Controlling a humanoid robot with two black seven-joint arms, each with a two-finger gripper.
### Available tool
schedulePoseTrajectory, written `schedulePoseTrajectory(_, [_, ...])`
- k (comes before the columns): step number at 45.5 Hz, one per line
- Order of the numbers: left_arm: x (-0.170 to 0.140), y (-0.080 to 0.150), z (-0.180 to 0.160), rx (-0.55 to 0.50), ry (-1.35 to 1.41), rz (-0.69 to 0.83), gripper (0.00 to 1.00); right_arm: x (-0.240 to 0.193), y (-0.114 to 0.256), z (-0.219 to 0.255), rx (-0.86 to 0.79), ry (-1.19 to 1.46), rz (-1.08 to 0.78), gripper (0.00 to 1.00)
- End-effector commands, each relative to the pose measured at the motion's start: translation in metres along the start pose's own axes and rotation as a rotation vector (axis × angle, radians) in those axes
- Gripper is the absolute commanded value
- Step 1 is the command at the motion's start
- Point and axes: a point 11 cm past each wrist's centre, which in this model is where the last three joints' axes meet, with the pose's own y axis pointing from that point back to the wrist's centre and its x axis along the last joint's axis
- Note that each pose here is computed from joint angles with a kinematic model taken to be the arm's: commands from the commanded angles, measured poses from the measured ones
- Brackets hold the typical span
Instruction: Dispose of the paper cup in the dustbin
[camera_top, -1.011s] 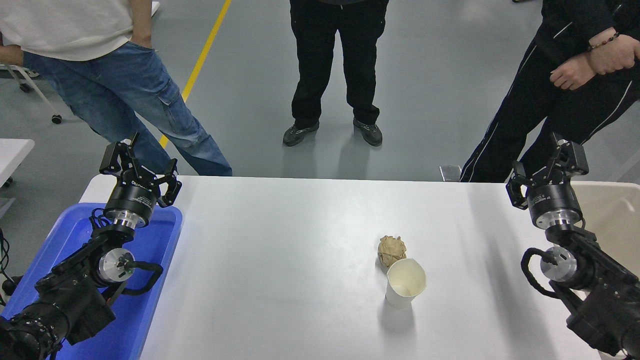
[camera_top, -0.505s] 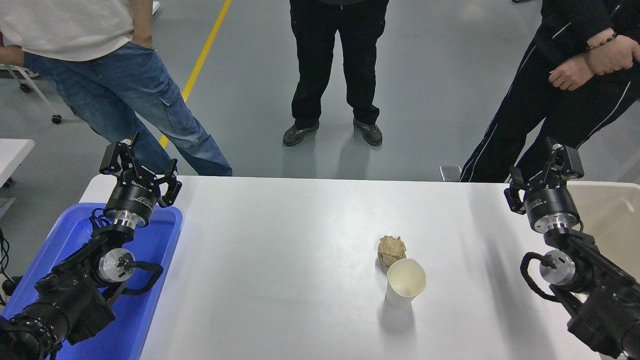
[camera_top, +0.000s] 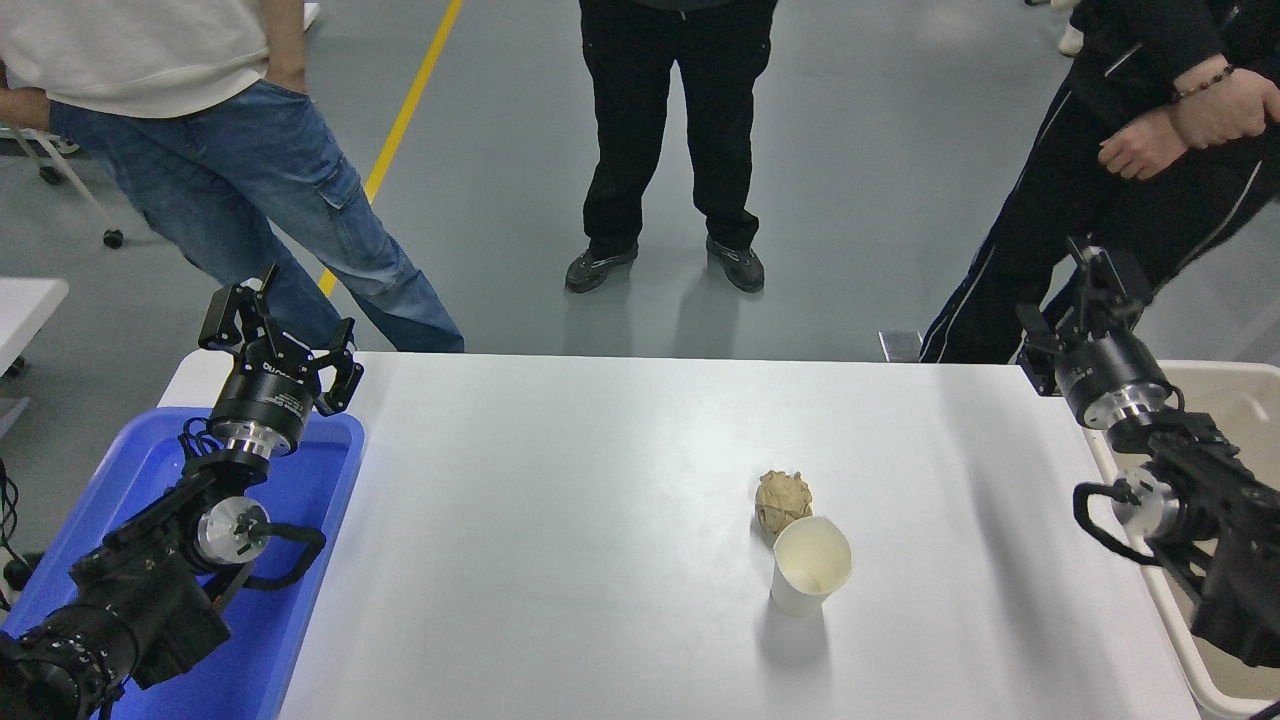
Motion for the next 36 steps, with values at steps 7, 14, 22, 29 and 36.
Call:
schedulePoseTrajectory(7, [0.0,0.0,0.0,0.001,0.0,0.0,1.0,-0.026,-0.036,-0.06,-0.029,0.649,-0.419,1.0])
schedulePoseTrajectory(14, [0.0,0.0,0.0,0.001,0.0,0.0,1.0,-0.035,-0.034,-0.06,-0.089,0.932,-0.627,1.0])
schedulePoseTrajectory(22, [0.0,0.0,0.0,0.001,0.0,0.0,1.0,-0.046,-0.026,-0.055,-0.16,1.196,-0.867,1.0])
schedulePoseTrajectory(29, [0.0,0.0,0.0,0.001,0.0,0.0,1.0,-0.064,-0.013,-0.055,-0.199,1.266,-1.048,1.0])
schedulePoseTrajectory(36, [0.0,0.0,0.0,0.001,0.0,0.0,1.0,-0.094,0.006,-0.058,-0.208,1.268,-1.226,1.0])
